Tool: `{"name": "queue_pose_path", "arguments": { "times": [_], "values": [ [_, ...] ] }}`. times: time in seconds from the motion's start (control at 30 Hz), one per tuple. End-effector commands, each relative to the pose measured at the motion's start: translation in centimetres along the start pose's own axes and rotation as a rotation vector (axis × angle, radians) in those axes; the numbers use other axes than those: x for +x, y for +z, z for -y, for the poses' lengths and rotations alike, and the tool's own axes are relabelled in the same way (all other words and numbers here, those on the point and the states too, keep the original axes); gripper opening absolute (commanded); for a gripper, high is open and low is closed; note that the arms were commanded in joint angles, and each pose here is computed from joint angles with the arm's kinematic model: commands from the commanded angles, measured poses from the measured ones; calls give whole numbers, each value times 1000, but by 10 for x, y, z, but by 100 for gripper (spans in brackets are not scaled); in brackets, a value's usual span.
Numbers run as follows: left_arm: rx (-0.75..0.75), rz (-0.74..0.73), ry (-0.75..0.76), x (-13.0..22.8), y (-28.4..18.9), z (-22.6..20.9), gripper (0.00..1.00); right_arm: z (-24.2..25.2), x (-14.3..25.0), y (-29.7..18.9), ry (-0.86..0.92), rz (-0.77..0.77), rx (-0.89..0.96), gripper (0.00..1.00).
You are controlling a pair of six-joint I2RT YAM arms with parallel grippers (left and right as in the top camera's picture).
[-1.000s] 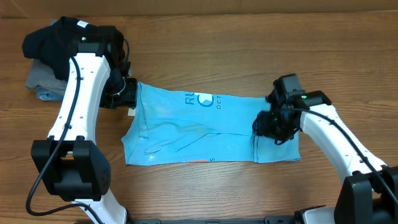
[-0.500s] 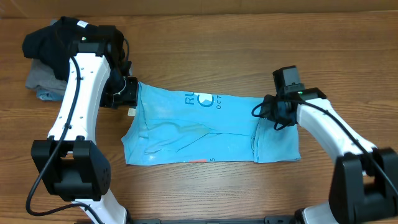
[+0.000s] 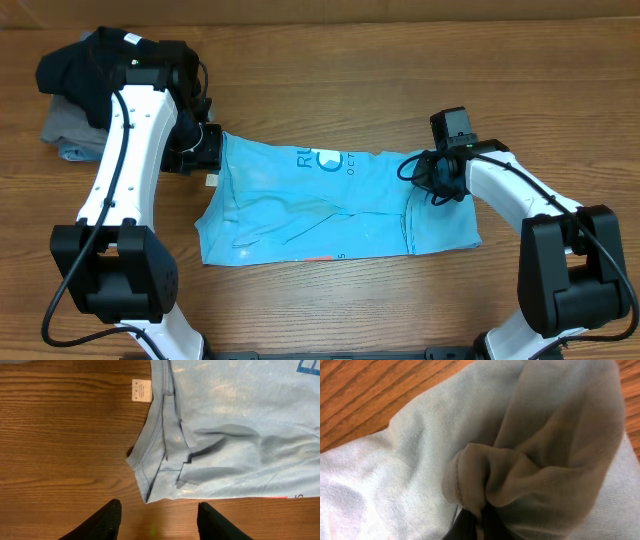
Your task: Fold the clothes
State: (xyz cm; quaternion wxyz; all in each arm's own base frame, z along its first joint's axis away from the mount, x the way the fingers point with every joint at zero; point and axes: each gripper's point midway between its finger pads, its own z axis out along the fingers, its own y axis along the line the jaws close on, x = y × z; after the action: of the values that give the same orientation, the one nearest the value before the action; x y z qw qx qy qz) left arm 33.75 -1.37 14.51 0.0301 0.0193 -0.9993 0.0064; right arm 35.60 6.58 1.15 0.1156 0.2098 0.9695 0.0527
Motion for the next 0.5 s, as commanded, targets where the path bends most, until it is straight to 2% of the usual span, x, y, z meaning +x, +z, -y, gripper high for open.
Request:
{"name": "queue_pose_path", "arguments": {
  "times": [0.0, 0.3, 0.47],
  "values": [
    [13, 46, 29, -4, -13, 3, 52, -17, -5, -6, 19, -8, -62, 4],
    [14, 47, 29, -4, -13, 3, 52, -25, -10, -56, 11, -10, -90, 4],
    [14, 51, 29, -5, -13, 3, 52, -42, -13, -77, -4, 14, -182, 4]
  ]
}}
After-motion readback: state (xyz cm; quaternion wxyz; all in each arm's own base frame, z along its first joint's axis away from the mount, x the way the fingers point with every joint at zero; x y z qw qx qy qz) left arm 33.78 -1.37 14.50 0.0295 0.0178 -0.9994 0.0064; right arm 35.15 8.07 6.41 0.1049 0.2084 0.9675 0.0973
